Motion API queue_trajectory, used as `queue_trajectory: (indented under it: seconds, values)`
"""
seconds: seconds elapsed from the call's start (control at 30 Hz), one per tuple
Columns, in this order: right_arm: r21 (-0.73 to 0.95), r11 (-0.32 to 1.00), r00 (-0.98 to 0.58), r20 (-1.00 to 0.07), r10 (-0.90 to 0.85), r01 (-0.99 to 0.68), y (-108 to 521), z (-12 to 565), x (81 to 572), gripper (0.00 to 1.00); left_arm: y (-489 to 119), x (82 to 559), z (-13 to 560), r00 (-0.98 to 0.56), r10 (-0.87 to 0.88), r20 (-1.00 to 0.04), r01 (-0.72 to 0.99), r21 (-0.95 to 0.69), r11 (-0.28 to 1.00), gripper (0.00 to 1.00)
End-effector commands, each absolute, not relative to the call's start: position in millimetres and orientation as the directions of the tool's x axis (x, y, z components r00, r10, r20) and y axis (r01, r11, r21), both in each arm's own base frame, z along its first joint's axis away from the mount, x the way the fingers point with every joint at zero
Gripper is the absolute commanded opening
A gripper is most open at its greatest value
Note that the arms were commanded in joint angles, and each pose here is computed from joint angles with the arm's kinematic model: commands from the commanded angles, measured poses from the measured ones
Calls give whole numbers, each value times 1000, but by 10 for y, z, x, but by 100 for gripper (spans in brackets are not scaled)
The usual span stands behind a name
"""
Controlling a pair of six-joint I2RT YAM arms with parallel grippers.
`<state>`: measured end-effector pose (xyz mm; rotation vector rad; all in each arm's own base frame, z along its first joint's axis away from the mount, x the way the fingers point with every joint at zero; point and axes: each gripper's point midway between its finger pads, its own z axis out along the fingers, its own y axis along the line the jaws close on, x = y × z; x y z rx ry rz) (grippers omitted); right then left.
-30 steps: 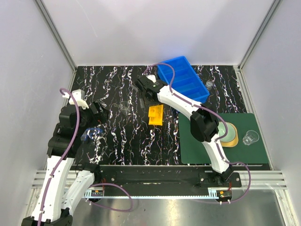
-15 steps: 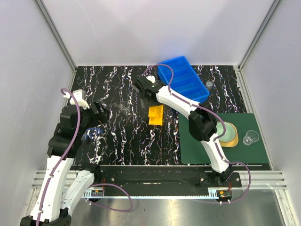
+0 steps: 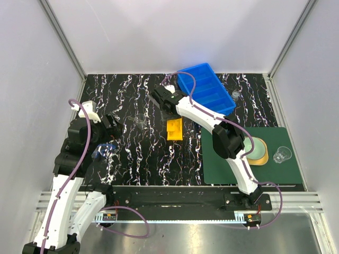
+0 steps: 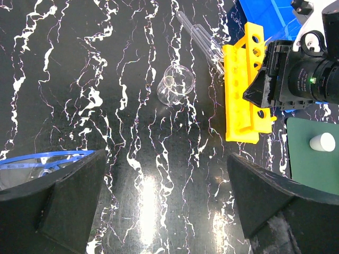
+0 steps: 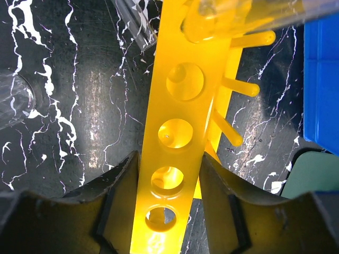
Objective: Organize the chemistry lab equipment
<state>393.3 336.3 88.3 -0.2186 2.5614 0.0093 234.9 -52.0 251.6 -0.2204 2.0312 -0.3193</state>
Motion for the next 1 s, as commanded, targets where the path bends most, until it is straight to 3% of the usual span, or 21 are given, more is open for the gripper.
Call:
queue_trajectory:
  seconds: [0.0, 0.97]
  values:
    - [-25, 989, -807, -575, -132, -144, 3407, 1016, 3978, 49, -493, 2389, 2625, -424, -284, -860, -17, -306, 952, 99]
    - [-89, 990, -803, -579, -139, -107, 2970, 1103, 3701, 29, -458, 2390, 2608, -425, -276, -862, -36, -289, 957, 99]
